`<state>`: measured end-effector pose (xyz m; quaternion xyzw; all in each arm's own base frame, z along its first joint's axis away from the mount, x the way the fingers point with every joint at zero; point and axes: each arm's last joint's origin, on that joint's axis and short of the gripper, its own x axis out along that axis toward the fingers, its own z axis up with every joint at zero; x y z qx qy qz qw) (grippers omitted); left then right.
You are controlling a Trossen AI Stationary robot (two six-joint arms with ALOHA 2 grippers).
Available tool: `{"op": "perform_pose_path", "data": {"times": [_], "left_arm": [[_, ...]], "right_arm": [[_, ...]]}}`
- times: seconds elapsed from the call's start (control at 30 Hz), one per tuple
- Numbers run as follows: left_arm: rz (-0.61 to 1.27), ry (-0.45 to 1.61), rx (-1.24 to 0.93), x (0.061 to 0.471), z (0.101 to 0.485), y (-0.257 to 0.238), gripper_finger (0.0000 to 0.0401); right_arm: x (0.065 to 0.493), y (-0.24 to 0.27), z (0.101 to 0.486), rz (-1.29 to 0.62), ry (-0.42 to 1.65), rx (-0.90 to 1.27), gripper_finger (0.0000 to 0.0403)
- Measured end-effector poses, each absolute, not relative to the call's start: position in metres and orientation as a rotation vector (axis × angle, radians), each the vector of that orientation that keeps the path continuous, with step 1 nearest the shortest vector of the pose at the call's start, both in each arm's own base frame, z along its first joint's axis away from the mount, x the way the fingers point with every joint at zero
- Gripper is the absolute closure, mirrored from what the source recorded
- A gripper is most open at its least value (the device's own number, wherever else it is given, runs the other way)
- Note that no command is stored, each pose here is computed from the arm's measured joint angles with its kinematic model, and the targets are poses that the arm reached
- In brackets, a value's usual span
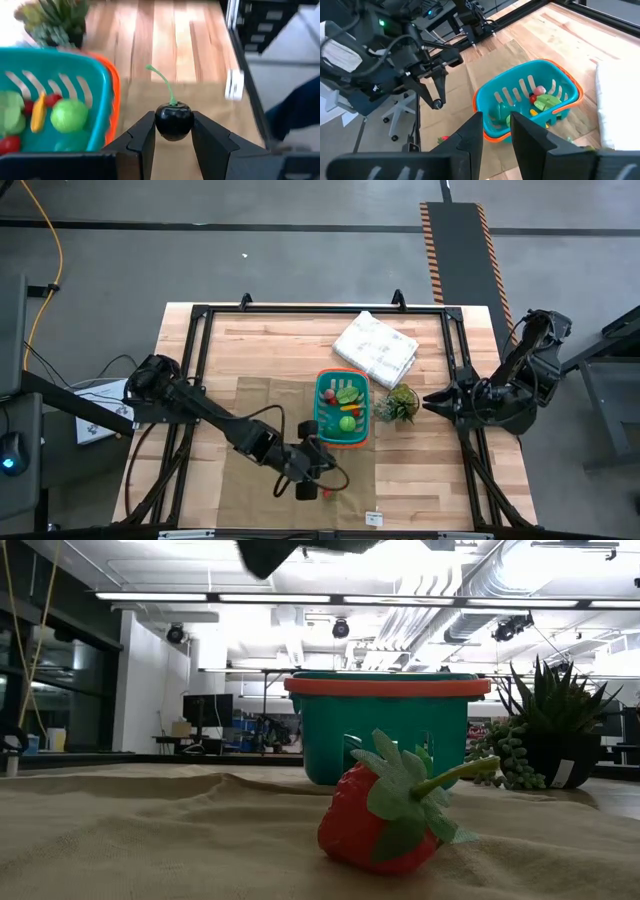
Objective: Pick and placing Produce into tupperware
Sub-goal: Put the black cherry into the basket
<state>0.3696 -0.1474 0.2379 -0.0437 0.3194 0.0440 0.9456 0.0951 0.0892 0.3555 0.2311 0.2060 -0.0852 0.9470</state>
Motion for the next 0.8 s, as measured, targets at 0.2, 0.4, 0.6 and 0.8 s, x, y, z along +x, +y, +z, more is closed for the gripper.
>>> {"op": "perform_pose_path", "data": {"times": [0.2, 0.4, 0.6, 0.8], "left_arm": [[0.128, 0.573, -0.129, 0.383, 0.263, -0.135, 0.0293], [0.164, 0.514, -0.166, 0.394, 0.283, -0.119, 0.0293], [0.213, 0.481, -0.190, 0.402, 0.294, -0.097, 0.0293], [0.252, 0.478, -0.218, 0.409, 0.297, -0.071, 0.0293]], "right_arm": [[0.097, 0.092, 0.360, -0.131, 0.391, 0.443, 0.0314], [0.096, 0.091, 0.368, -0.075, 0.349, 0.407, 0.0314], [0.090, 0.083, 0.375, -0.038, 0.306, 0.376, 0.0314], [0.082, 0.073, 0.380, -0.007, 0.284, 0.381, 0.0314]]}}
